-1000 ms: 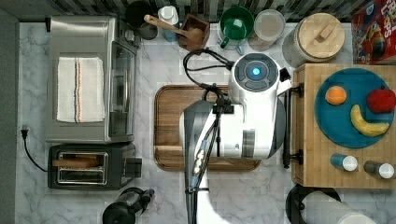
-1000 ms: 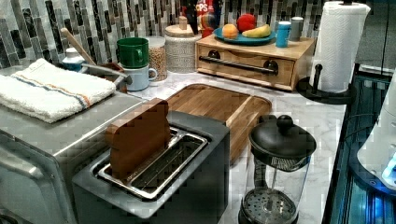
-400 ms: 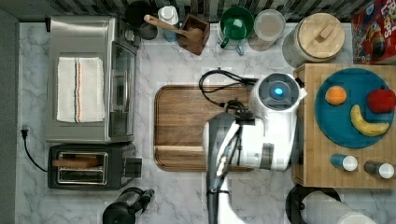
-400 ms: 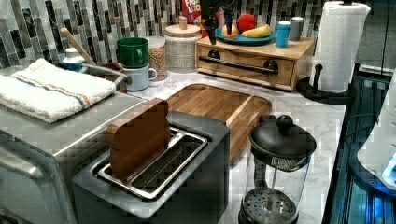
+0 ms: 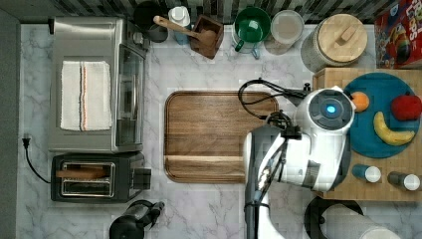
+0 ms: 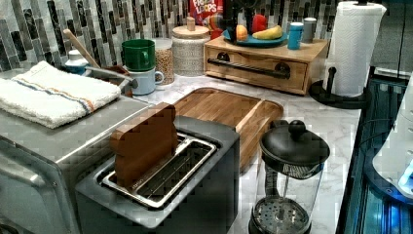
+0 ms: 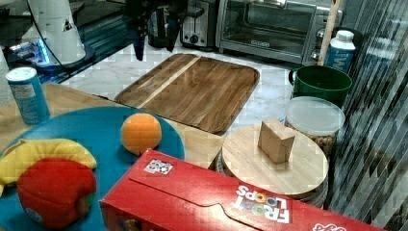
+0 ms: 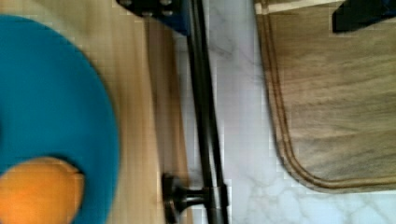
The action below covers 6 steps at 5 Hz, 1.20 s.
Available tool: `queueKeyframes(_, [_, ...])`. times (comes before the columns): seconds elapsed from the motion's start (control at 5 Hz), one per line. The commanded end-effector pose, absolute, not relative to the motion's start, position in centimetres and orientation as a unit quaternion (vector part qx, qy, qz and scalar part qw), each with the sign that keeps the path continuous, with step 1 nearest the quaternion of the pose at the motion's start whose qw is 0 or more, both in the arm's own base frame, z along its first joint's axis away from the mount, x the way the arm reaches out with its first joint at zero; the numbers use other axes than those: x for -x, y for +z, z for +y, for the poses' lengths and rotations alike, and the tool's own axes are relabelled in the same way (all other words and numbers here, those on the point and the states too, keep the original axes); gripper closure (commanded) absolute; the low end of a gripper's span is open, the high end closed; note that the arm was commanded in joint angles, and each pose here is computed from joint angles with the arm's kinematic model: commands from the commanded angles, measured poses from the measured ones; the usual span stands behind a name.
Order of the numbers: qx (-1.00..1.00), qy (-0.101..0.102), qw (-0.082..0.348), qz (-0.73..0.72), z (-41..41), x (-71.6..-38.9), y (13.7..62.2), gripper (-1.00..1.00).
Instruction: Open the drawer.
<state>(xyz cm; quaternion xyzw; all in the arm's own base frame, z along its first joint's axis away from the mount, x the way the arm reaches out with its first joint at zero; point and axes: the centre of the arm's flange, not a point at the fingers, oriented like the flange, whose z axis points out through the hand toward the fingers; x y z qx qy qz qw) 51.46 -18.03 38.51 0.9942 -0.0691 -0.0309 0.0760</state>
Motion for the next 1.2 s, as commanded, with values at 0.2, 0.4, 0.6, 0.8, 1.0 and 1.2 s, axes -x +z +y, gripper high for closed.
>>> queueKeyframes(0.2, [-0.997,-0.006,0.068,-0.043,-18.0,-53.0,36.6,-1.0])
queueKeyframes(0.4, [-0.997,0.004,0.07,-0.042,-18.7,-53.5,34.8,-1.0])
queueKeyframes(0.6, [-0.997,0.013,0.065,-0.041,-19.9,-53.5,32.8,-1.0])
queueKeyframes(0.8, [-0.997,0.021,0.063,-0.044,-21.0,-53.2,30.6,-1.0])
queueKeyframes(1.0, [-0.997,0.017,0.057,-0.053,-21.5,-52.6,29.0,-1.0])
queueKeyframes(1.2, [-0.995,0.016,0.066,-0.077,-20.7,-51.9,28.6,-1.0])
